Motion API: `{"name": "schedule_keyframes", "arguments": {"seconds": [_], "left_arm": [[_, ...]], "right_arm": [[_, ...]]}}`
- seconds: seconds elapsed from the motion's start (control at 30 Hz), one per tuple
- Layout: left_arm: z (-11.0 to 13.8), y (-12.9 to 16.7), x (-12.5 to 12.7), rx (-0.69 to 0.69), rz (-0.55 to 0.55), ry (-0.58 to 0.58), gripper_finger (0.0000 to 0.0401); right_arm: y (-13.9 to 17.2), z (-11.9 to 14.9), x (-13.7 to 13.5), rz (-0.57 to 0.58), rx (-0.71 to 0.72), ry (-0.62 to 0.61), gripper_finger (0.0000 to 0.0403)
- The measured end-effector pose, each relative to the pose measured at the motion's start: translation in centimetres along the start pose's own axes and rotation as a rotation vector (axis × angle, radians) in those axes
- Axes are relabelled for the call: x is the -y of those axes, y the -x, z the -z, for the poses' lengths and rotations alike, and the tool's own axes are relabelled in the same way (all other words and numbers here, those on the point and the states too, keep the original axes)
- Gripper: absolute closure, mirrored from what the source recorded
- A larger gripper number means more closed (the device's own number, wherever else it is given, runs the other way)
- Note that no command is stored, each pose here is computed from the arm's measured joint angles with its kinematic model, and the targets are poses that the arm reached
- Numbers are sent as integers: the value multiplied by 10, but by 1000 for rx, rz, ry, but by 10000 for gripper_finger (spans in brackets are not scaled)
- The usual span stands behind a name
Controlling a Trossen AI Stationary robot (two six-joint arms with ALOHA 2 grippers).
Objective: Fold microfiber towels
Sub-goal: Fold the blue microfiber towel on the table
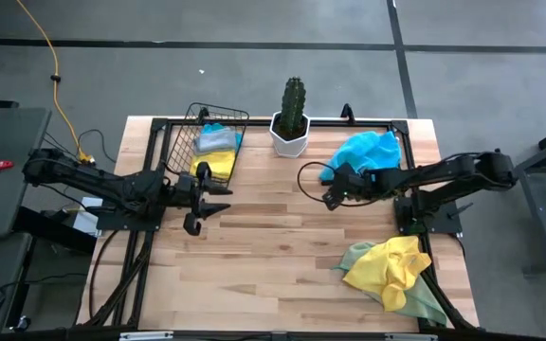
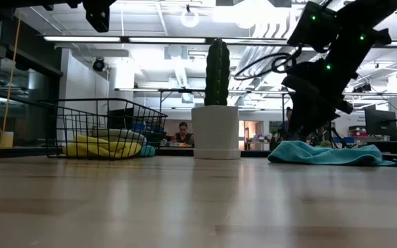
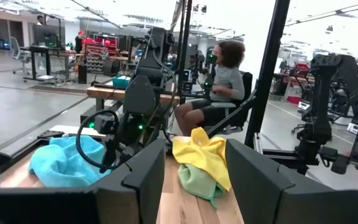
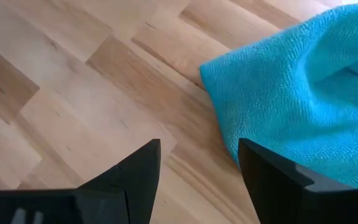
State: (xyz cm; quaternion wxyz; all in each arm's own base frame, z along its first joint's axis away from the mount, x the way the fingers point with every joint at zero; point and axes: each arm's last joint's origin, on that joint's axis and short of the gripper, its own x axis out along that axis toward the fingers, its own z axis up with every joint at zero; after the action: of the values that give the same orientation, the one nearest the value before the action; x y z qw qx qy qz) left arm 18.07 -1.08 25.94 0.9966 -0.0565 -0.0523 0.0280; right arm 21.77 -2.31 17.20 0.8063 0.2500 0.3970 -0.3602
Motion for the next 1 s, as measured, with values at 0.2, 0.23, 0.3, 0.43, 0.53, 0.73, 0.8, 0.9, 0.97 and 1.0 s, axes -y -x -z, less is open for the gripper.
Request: {"name": "schedule_keyframes", "arguments": {"seconds": [0.2, 0.23, 0.3, 0.43, 0.53, 0.73, 0.8, 0.9, 0.97, 1.0], "left_arm": [[0, 0, 0, -1, 0, 0, 244], [0, 0, 0, -1, 0, 0, 244], [0, 0, 0, -1, 0, 0, 244], [0, 0, 0, -1, 0, 0, 244], [0, 0, 0, -1, 0, 0, 244], [0, 0, 0, -1, 0, 0, 244], [0, 0, 0, -1, -1, -1, 244], [0, 0, 0, 2, -1, -7, 244], [0, 0, 0, 2, -1, -7, 244], [0, 0, 0, 3, 0, -7, 244]], "right_arm": [[-9, 5, 11, 24, -6, -26, 195], [-10, 5, 12, 24, -10, -36, 195], [-13, 8, 16, 26, -24, -59, 195], [-21, 13, 23, 18, -17, -87, 195], [-26, 15, 27, -6, 19, -114, 195], [-34, 22, 30, -5, 23, -154, 195], [-41, 25, 30, 21, 5, -154, 195], [-52, 25, 27, 35, 24, -156, 195], [-59, 25, 23, 23, 42, -155, 195], [-62, 25, 20, 7, 53, -154, 195]]}}
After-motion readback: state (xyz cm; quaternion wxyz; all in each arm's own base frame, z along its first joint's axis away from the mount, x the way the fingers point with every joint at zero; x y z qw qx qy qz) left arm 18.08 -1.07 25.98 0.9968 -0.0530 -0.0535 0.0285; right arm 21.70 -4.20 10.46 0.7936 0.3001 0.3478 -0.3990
